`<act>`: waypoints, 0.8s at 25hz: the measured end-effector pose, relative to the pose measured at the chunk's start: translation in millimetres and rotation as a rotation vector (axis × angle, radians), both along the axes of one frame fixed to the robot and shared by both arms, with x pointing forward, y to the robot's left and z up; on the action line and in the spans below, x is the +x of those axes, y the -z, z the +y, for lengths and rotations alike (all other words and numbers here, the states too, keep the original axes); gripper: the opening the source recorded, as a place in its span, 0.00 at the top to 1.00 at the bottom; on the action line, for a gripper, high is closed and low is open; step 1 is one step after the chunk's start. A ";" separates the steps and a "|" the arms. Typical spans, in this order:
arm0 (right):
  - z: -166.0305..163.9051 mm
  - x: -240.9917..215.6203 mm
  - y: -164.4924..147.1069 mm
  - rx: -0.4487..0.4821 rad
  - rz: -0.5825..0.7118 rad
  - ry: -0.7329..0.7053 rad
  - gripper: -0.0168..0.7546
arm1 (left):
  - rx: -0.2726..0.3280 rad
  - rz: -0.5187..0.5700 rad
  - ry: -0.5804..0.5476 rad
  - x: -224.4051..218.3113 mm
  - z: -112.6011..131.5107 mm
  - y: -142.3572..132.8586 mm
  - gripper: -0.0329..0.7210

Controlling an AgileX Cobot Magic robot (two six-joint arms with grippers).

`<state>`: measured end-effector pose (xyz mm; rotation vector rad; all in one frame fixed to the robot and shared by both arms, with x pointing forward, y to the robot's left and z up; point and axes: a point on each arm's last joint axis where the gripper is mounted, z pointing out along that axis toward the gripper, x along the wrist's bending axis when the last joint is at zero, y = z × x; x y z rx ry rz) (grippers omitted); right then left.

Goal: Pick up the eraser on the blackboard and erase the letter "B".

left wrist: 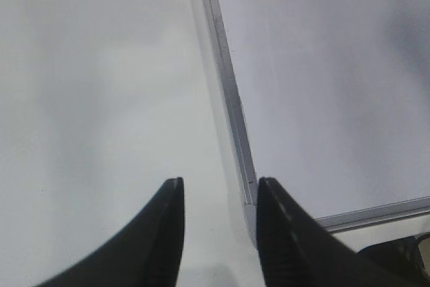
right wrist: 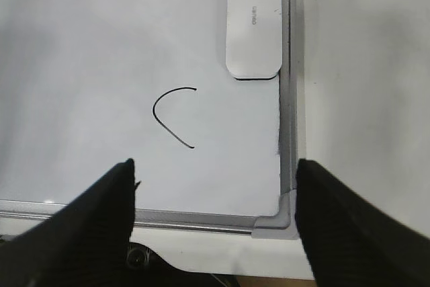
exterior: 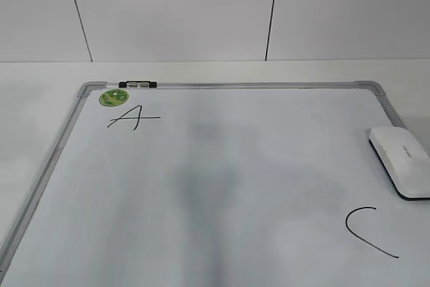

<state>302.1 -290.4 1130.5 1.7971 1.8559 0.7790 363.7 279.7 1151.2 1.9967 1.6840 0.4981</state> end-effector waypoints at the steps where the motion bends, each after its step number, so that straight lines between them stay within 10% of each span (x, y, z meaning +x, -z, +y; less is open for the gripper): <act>1: 0.9 -8.1 0.4 0.002 -0.036 -0.001 0.21 | -0.002 -0.033 -0.001 -13.2 2.0 -0.9 0.59; 20: 3.1 -54.2 66.0 -0.092 -0.147 -0.069 0.21 | -0.043 -0.373 -0.005 -141.8 20.8 70.4 0.63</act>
